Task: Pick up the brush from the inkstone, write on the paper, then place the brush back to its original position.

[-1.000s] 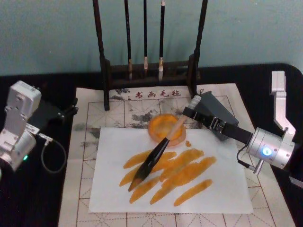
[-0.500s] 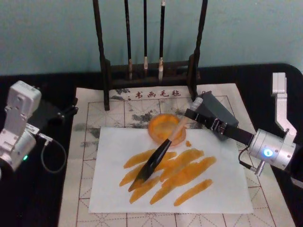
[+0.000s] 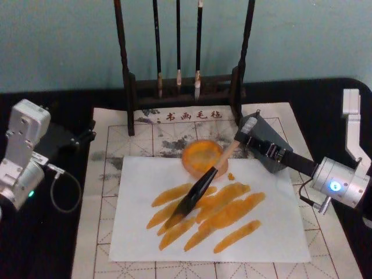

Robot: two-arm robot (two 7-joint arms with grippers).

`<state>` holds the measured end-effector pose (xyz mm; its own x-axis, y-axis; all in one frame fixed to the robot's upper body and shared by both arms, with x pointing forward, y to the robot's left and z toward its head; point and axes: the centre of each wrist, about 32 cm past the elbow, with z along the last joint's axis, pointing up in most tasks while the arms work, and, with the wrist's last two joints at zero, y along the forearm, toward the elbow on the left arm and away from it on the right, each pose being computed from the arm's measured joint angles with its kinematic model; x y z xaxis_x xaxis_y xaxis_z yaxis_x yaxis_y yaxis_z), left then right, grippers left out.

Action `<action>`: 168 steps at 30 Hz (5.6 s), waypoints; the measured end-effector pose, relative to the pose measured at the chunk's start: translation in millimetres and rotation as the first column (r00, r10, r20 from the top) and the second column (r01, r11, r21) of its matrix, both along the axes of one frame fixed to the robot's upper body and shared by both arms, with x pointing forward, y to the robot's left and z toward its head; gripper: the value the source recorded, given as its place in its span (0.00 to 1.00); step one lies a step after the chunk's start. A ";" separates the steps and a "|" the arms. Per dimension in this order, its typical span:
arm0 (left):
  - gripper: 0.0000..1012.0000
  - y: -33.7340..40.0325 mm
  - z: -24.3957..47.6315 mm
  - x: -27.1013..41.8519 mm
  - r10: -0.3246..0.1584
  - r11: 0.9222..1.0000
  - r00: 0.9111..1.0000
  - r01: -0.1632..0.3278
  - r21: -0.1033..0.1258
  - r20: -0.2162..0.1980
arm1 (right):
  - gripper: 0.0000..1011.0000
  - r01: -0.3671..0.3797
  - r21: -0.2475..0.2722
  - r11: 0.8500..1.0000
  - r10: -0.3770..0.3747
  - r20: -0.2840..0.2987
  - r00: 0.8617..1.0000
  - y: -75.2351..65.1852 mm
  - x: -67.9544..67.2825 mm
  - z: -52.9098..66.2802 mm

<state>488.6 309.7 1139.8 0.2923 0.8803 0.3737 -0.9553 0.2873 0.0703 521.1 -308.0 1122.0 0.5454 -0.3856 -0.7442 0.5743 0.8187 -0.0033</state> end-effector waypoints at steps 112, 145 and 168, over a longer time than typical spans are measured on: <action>0.99 0.0 0.0 0.0 0.000 1.000 1.000 0.000 0.000 0.000 | 0.18 0.473 0.116 0.873 -0.472 -0.040 0.881 -4.3 -11.1 -10.5; 0.99 0.0 0.0 0.0 0.000 1.000 1.000 0.000 0.000 0.000 | 0.18 0.473 0.096 0.876 -0.468 -0.070 0.881 -0.3 -10.6 -15.0; 0.99 0.0 0.0 0.0 0.000 1.000 1.000 0.000 0.000 0.000 | 0.18 0.471 0.096 0.877 -0.467 -0.069 0.882 -0.4 -10.7 -14.9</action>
<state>488.6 309.7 1139.8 0.2922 0.8803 0.3737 -0.9553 0.2873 0.0703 510.3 -308.4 1107.1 0.2879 -0.5054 -0.8134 0.8922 0.4502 0.0360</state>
